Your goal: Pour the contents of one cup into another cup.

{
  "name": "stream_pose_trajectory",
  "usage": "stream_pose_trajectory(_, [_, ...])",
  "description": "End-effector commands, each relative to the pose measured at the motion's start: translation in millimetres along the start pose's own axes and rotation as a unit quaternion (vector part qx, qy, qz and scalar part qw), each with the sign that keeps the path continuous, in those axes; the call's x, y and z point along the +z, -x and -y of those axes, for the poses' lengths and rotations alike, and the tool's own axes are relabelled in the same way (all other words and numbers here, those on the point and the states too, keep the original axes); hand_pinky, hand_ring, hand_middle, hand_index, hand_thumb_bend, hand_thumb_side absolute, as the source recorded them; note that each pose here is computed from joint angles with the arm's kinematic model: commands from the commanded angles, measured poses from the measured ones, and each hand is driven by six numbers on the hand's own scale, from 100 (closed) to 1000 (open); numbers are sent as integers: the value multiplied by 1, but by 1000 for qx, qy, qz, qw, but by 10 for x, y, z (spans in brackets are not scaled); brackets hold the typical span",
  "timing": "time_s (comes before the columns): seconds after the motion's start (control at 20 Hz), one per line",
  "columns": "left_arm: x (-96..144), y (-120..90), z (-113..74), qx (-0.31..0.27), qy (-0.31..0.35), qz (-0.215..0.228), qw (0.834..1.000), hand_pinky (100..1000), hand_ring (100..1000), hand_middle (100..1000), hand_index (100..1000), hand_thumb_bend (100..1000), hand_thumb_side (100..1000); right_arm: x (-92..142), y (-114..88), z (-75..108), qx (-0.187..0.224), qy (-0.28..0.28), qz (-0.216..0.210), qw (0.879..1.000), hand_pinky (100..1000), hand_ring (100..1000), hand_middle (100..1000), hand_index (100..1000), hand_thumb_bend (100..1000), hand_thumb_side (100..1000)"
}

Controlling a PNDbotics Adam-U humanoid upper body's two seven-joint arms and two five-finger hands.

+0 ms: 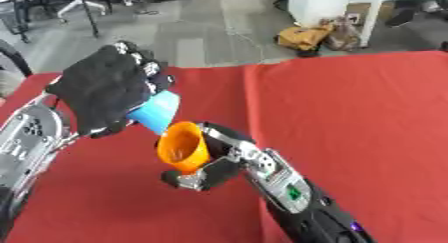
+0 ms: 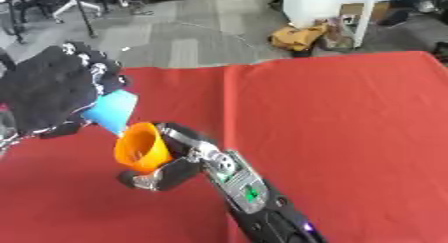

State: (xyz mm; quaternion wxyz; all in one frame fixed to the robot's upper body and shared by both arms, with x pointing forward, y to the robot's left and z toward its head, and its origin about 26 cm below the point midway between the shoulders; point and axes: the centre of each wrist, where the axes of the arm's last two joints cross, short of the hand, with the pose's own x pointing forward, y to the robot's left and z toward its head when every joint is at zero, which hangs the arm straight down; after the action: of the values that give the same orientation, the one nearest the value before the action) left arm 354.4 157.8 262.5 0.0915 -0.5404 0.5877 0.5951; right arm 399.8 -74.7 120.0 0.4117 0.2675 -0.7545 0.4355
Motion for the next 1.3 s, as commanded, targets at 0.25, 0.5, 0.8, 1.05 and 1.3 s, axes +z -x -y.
stream_pose_trajectory(0.25, [15,127,-95,-24,-7,-7,1000,398,465,429,700,676,100,-94,-117,33,12,-3,18,1000,710,436,424,724,324,100])
stream_pose_trajectory(0.5, [11,122,-88,-21,-6,-6,1000,397,464,428,700,676,100,-97,-121,35,12,-3,19,1000,710,435,424,724,324,100])
stream_pose_trajectory(0.8, [11,123,-82,-19,-6,-6,1000,396,463,427,700,674,100,-98,-124,37,12,-2,19,1000,709,435,424,723,324,100])
stream_pose_trajectory(1.05, [12,122,-63,-16,-3,-7,1000,397,462,426,700,675,100,-97,-123,36,12,-2,19,1000,708,435,424,723,324,100])
stream_pose_trajectory(1.3, [16,122,-42,-13,0,-8,1000,397,459,423,699,670,100,-98,-124,36,12,-2,19,1000,708,436,424,724,324,100])
